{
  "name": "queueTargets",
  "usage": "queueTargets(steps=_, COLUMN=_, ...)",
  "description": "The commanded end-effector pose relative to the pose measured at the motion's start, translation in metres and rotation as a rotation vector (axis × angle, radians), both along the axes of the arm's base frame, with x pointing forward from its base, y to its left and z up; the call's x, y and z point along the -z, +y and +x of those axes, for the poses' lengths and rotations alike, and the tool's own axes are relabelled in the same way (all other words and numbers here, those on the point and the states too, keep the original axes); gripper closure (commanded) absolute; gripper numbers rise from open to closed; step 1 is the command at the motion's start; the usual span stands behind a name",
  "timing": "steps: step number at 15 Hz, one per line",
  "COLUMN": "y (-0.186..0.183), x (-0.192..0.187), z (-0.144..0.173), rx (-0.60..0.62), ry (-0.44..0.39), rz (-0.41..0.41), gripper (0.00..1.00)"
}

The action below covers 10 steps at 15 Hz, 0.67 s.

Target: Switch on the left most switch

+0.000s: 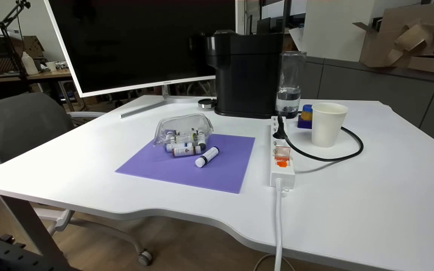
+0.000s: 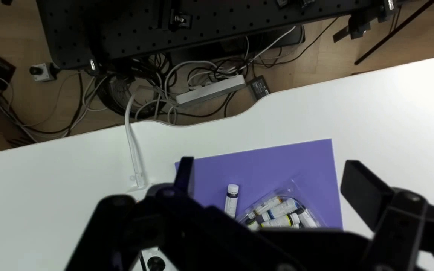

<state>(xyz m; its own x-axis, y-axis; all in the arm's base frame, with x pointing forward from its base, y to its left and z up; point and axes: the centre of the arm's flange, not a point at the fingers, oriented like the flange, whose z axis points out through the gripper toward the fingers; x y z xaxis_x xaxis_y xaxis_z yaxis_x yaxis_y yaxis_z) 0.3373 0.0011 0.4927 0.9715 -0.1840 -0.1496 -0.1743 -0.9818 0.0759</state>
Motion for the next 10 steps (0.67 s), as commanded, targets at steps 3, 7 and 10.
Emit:
queueTargets(steps=3, y=-0.069, x=0.007, z=0.006, rx=-0.034, ry=-0.113, rz=-0.052, gripper=0.00)
queueTargets(steps=7, y=-0.070, x=0.006, z=0.008, rx=-0.038, ry=-0.095, rz=-0.033, gripper=0.00)
queueTargets(steps=10, y=-0.070, x=0.008, z=0.008, rx=-0.037, ry=-0.091, rz=-0.032, gripper=0.00)
